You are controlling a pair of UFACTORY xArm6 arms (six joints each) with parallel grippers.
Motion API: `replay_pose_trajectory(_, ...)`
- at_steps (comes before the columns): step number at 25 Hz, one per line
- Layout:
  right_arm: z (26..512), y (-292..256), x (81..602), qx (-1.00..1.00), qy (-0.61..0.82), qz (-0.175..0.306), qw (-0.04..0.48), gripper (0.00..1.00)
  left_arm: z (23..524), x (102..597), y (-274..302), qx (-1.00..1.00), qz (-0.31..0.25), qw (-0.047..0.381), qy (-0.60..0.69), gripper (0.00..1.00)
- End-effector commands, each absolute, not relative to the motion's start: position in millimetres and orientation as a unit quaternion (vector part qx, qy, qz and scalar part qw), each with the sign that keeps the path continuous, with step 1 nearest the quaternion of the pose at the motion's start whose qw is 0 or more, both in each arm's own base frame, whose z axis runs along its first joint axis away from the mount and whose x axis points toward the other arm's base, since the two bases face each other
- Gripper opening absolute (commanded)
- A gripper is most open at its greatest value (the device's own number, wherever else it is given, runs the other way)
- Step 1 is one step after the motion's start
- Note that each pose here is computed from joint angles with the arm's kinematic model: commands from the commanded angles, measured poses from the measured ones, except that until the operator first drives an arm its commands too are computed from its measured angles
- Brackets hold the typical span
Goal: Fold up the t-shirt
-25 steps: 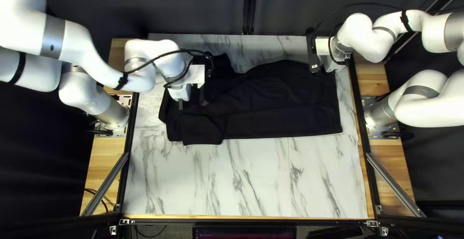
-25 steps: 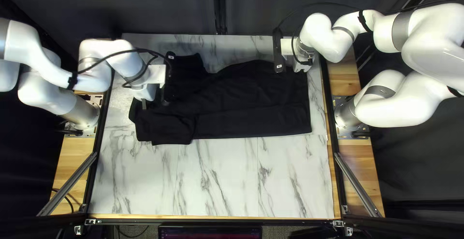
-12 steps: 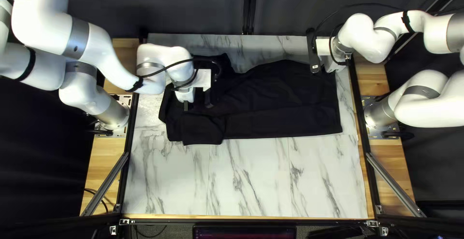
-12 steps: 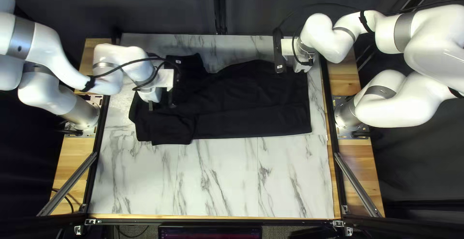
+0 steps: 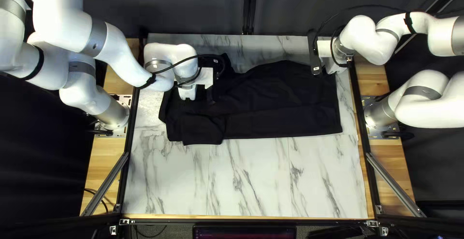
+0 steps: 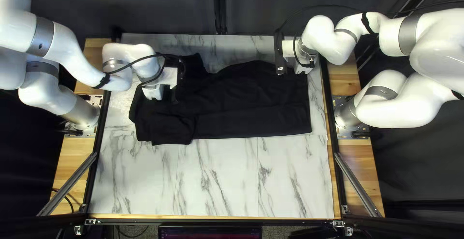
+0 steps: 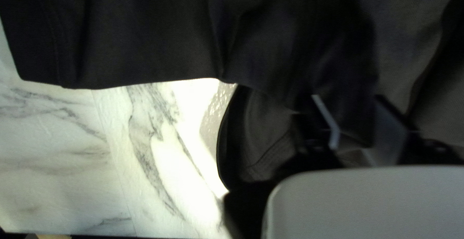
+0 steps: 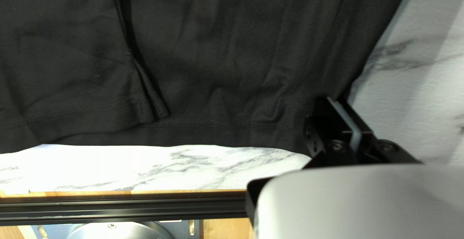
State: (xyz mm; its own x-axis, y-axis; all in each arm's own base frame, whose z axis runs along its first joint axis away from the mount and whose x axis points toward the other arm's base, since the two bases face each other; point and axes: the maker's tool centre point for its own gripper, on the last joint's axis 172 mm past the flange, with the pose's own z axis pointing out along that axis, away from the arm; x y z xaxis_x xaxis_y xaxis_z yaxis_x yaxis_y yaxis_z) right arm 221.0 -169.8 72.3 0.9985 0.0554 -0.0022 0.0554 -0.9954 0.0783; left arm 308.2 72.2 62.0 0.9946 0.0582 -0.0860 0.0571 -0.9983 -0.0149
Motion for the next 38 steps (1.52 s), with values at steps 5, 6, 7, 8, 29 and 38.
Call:
replay_pose_trajectory(5, 83.0, -155.4, 224.2, 0.998, 0.031, 0.003, 0.049, 0.00, 94.9, 300.1, 75.9, -0.998, 0.038, 0.028, -0.039, 0.00)
replay_pose_trajectory(6, 85.6, -151.9, 225.3, 0.998, 0.032, 0.005, 0.051, 0.00, 98.2, 298.5, 77.3, -0.998, 0.037, 0.031, -0.041, 0.00)
replay_pose_trajectory(7, 86.5, -150.4, 225.6, 0.998, 0.033, 0.005, 0.052, 0.00, 99.4, 298.0, 77.6, -0.998, 0.036, 0.032, -0.042, 0.00)
replay_pose_trajectory(8, 89.5, -146.5, 226.3, 0.998, 0.034, 0.006, 0.054, 0.00, 101.9, 296.9, 77.4, -0.998, 0.034, 0.035, -0.043, 0.00)
replay_pose_trajectory(29, 82.9, -102.3, 208.1, 0.997, 0.032, 0.012, 0.063, 0.00, 127.7, 270.9, 79.9, -0.997, 0.001, 0.050, -0.066, 0.00)
replay_pose_trajectory(38, 76.8, -90.6, 203.8, 0.998, 0.026, 0.008, 0.058, 0.00, 120.5, 266.3, 84.6, -0.996, -0.011, 0.041, -0.077, 0.00)
